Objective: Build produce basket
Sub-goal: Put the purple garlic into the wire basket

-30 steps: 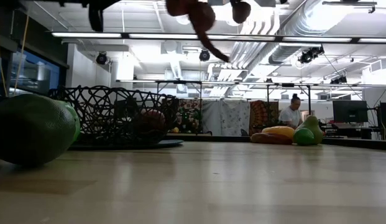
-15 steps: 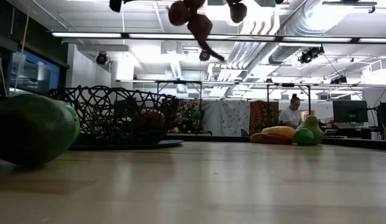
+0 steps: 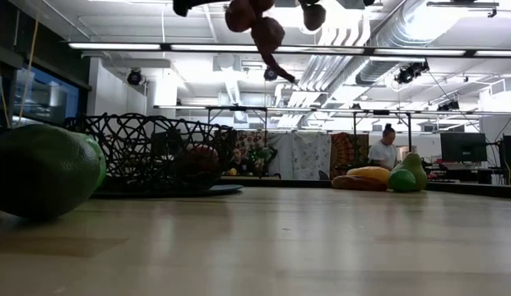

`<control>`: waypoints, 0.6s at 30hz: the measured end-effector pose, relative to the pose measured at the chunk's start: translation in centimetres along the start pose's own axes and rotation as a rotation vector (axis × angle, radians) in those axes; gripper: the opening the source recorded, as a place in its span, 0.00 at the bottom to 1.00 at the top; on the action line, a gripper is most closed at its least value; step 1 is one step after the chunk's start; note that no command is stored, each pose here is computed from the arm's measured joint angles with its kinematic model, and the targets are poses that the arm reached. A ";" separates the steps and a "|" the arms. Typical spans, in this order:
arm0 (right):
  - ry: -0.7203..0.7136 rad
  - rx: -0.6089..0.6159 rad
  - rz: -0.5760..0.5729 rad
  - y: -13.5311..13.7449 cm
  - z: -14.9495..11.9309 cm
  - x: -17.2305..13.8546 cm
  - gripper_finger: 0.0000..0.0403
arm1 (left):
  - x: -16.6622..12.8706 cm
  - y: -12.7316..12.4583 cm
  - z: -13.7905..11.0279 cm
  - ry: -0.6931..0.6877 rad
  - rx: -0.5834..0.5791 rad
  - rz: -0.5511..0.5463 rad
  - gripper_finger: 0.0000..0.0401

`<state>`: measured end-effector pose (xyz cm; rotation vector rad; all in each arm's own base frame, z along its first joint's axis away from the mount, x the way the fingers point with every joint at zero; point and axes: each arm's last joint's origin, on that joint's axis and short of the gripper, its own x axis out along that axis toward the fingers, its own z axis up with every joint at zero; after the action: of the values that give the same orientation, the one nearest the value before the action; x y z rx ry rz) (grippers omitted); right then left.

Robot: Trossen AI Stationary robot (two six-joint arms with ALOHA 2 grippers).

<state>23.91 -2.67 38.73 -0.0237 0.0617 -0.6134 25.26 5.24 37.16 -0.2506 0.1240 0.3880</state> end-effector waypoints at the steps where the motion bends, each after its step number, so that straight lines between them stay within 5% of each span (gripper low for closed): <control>1: 0.000 0.000 0.000 0.0 0.0 0.0 0.37 | 0.3 0.0 -0.1 0.006 0.007 0.000 0.86; 5: 0.000 0.000 0.016 0.0 0.0 0.0 0.37 | 1.0 -0.2 -0.2 0.028 0.015 -0.019 0.86; 11: 0.007 -0.017 0.021 0.1 -0.1 0.0 0.37 | 0.9 -0.8 0.1 0.030 -0.005 -0.187 0.86; 18: 0.006 -0.020 0.024 0.1 -0.1 0.0 0.37 | 0.8 -0.7 0.3 0.016 -0.007 -0.172 0.86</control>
<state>23.96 -2.61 38.64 -0.0404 0.0741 -0.5890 26.26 4.91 37.46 -0.2691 0.1161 0.2159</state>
